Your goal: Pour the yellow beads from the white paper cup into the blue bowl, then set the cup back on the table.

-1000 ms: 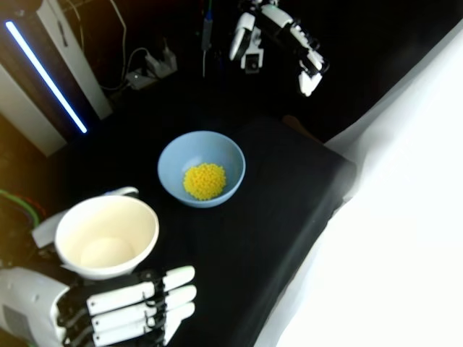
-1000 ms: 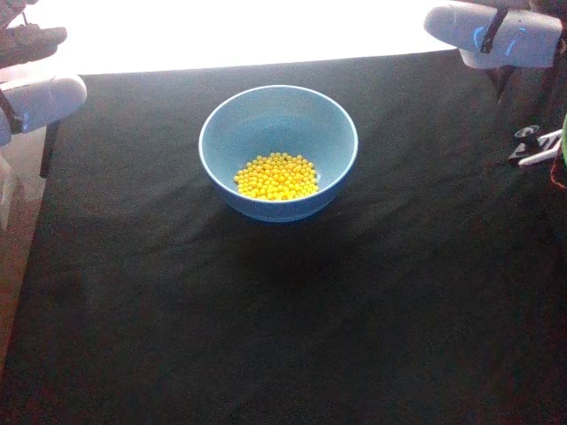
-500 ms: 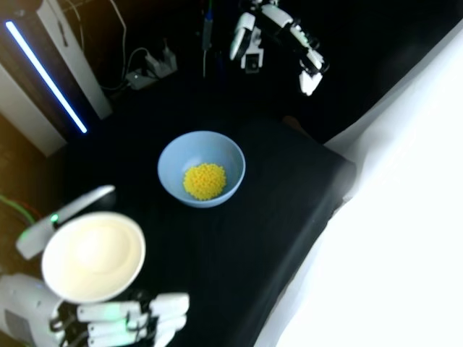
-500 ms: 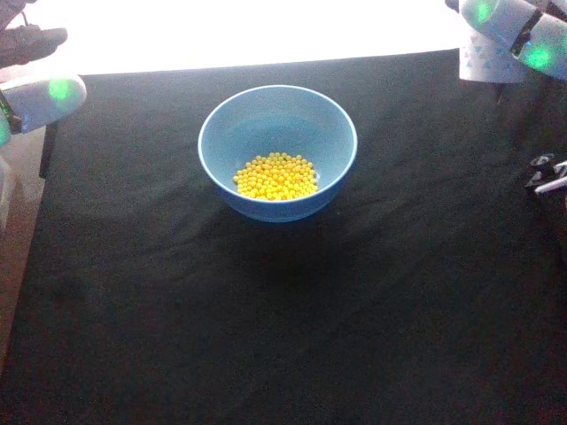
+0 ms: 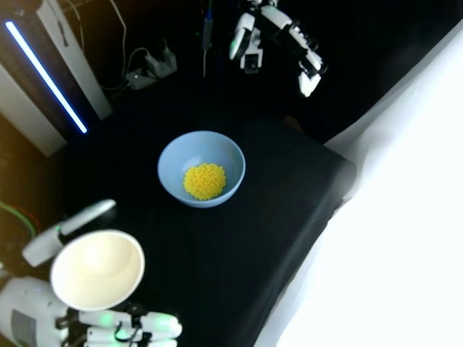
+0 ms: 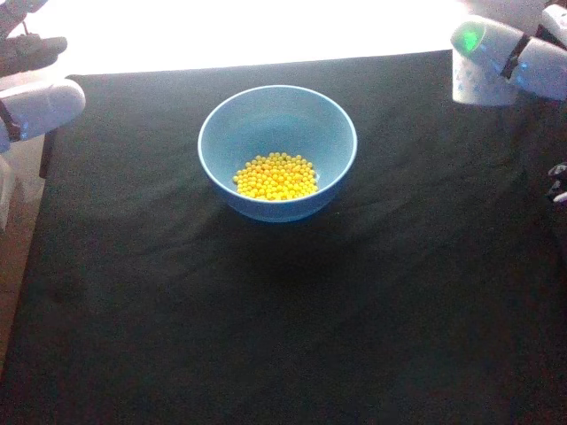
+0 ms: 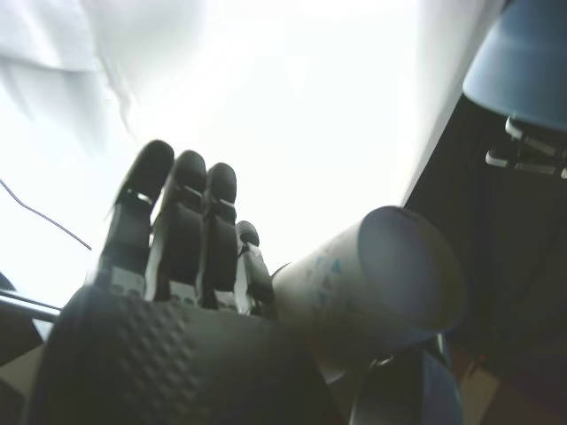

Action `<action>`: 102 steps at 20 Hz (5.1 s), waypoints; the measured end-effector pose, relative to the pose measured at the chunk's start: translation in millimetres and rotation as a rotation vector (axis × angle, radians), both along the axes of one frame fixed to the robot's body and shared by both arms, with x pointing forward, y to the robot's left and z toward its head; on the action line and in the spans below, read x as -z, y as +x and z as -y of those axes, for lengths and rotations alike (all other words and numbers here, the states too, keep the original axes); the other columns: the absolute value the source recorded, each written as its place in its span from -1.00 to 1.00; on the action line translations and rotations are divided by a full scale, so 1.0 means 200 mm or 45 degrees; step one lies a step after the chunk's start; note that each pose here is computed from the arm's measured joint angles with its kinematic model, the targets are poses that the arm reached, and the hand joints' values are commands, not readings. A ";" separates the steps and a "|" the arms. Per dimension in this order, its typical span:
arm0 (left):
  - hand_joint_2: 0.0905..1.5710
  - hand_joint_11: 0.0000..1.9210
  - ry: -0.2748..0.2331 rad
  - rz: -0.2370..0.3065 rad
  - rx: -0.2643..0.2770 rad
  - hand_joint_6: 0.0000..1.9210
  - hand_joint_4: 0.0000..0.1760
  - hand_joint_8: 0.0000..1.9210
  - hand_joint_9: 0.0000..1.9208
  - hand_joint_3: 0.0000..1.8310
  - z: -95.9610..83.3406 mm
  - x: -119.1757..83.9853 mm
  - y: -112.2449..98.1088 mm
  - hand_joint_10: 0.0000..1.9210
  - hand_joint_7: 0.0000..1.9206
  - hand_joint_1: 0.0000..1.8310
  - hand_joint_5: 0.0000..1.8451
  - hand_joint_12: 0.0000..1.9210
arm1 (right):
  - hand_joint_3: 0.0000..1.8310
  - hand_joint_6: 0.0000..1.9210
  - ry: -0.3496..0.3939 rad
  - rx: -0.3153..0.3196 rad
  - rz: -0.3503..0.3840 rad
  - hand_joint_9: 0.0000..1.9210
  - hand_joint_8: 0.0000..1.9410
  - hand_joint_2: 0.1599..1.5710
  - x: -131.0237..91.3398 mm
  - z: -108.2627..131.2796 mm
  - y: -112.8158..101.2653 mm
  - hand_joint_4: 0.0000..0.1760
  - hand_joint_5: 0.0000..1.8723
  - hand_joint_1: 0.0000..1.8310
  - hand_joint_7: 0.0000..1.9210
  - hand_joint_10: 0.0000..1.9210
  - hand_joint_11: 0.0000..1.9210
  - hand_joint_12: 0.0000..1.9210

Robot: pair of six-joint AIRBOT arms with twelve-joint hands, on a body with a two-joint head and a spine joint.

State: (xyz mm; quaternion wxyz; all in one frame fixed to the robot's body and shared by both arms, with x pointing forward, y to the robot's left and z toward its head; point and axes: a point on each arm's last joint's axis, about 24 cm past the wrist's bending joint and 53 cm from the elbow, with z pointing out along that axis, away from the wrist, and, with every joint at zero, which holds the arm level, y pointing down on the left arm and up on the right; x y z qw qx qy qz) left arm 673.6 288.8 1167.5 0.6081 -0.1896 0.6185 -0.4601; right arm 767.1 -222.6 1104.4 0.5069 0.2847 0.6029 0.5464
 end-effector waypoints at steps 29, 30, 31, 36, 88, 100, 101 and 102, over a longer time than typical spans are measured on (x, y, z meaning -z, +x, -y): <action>0.15 -0.93 0.041 -0.094 0.023 -1.00 -0.39 -1.00 -0.42 -1.00 0.04 0.16 0.01 -0.99 -0.41 -0.58 -0.88 0.16 | -1.00 -0.99 -0.106 0.001 -0.107 -0.63 -0.99 0.03 0.32 0.04 -0.03 0.63 -0.88 -0.45 -0.71 -0.99 -1.00 -0.17; 0.13 -0.95 0.037 -0.094 0.022 -1.00 -0.28 -1.00 -0.42 -1.00 0.04 0.16 0.01 -1.00 -0.42 -0.58 -0.88 0.18 | -0.99 -0.99 -0.104 0.000 -0.107 -0.68 -0.99 0.08 0.32 0.04 -0.03 0.68 -0.86 -0.46 -0.71 -0.99 -1.00 -0.28; 0.13 -0.95 0.036 -0.098 0.024 -1.00 -0.26 -1.00 -0.43 -1.00 0.05 0.17 0.01 -1.00 -0.42 -0.58 -0.88 0.19 | -0.99 -0.99 -0.099 -0.004 -0.111 -0.68 -1.00 0.12 0.32 0.03 -0.04 0.66 -0.84 -0.46 -0.71 -1.00 -1.00 -0.28; 0.12 -0.96 0.036 -0.098 0.025 -1.00 -0.52 -1.00 -0.41 -1.00 0.05 0.17 0.01 -0.99 -0.43 -0.57 -0.87 0.27 | -1.00 -1.00 -0.093 -0.022 -0.114 -0.65 -1.00 0.22 0.32 0.02 -0.07 0.32 -0.80 -0.56 -0.68 -1.00 -1.00 -0.34; 0.17 -1.00 -0.010 -0.013 -0.003 -1.00 -0.31 -0.99 -0.46 -1.00 0.00 0.03 0.00 -1.00 -0.44 -0.65 -0.91 0.17 | -1.00 -1.00 -0.117 -0.125 0.005 -0.78 -1.00 -0.31 -0.02 -0.04 -0.10 1.00 -1.00 -0.48 -0.85 -0.99 -1.00 -0.27; 0.26 -0.96 -0.076 0.402 -0.015 -1.00 0.35 -1.00 -0.46 -1.00 -0.07 -0.49 -0.24 -1.00 -0.54 -0.72 -0.98 0.06 | -1.00 -1.00 0.017 -0.127 0.351 -0.64 -0.99 -0.29 -0.63 0.10 -0.32 0.98 -1.00 -0.54 -0.69 -1.00 -0.87 -0.23; 0.23 -0.99 -0.088 0.429 -0.015 -1.00 0.46 -1.00 -0.48 -1.00 -0.07 -0.52 -0.26 -1.00 -0.57 -0.72 -0.98 0.05 | -1.00 -1.00 0.042 -0.117 0.390 -0.64 -1.00 -0.30 -0.68 0.12 -0.34 1.00 -1.00 -0.53 -0.64 -1.00 -0.87 -0.19; 0.19 -0.99 -0.089 0.452 -0.004 -1.00 0.49 -1.00 -0.48 -1.00 -0.07 -0.54 -0.27 -1.00 -0.57 -0.71 -0.94 0.06 | -1.00 -1.00 0.066 -0.113 0.415 -0.64 -1.00 -0.30 -0.71 0.13 -0.35 1.00 -0.99 -0.52 -0.63 -1.00 -0.89 -0.10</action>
